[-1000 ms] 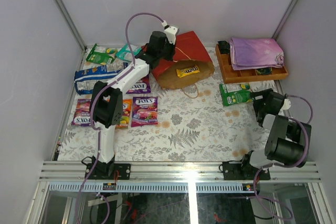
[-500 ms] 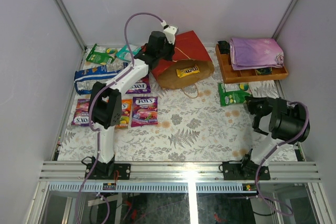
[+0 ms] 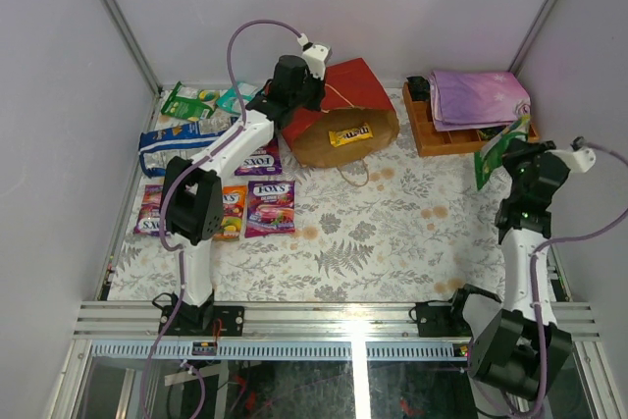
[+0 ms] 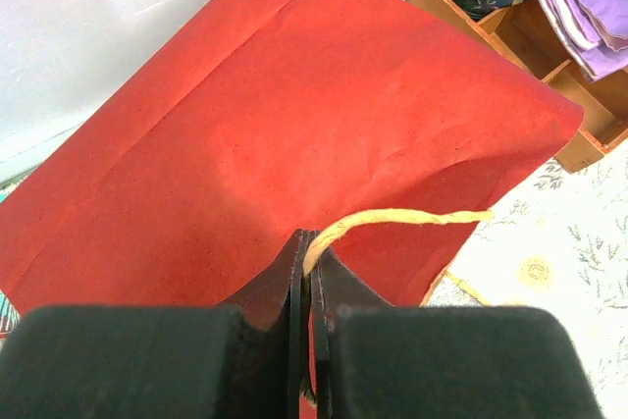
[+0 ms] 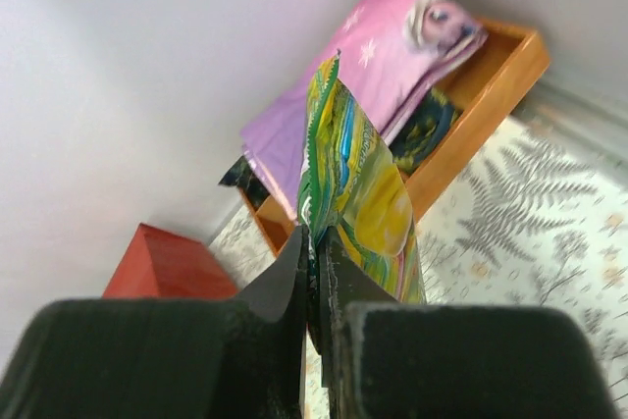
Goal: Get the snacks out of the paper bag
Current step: Adjust the snack at the center of the board.
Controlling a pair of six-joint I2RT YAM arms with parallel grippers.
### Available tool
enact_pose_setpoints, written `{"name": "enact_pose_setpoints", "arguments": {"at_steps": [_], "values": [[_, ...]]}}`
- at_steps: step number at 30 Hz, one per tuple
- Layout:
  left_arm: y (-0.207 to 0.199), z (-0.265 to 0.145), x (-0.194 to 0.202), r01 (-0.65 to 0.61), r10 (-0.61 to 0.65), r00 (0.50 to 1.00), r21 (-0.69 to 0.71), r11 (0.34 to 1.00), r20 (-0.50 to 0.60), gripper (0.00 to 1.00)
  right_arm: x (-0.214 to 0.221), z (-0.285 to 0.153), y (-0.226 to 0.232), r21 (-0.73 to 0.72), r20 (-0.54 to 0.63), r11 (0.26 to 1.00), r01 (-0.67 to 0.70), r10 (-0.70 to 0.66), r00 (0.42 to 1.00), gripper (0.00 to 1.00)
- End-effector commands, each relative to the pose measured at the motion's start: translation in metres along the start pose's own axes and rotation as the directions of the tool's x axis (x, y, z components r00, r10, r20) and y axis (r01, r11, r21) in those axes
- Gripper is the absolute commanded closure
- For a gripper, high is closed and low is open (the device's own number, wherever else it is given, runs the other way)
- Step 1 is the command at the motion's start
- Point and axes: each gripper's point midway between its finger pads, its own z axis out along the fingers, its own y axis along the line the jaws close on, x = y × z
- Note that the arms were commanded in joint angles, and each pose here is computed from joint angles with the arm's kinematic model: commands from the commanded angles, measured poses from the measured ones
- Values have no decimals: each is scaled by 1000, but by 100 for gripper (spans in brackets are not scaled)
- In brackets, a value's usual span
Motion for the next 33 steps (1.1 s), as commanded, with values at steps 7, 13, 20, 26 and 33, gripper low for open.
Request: {"name": "enact_pose_setpoints", "arguments": {"at_steps": [7,13,20,26,33], "values": [[2,-10,-14,-3,2,1000,4,1000,29,100,76,19,7,138,-245,725,675,-635,732,100],[9,-16,-11,-17,18,1000,-37,999,20,100,138,24,21,85,-317,455,886,-831,457,100],[10,-16,-11,-16,17,1000,-39,999,22,100,164,7,52,79,-247,241,967,-935,253,100],[11,-17,-9,-18,19,1000,-42,999,18,100,113,-2,79,171,-143,294,940,-937,319,100],[13,-22,-12,-14,15,999,-44,999,30,100,64,-8,78,384,-194,68,921,-969,152,100]]}}
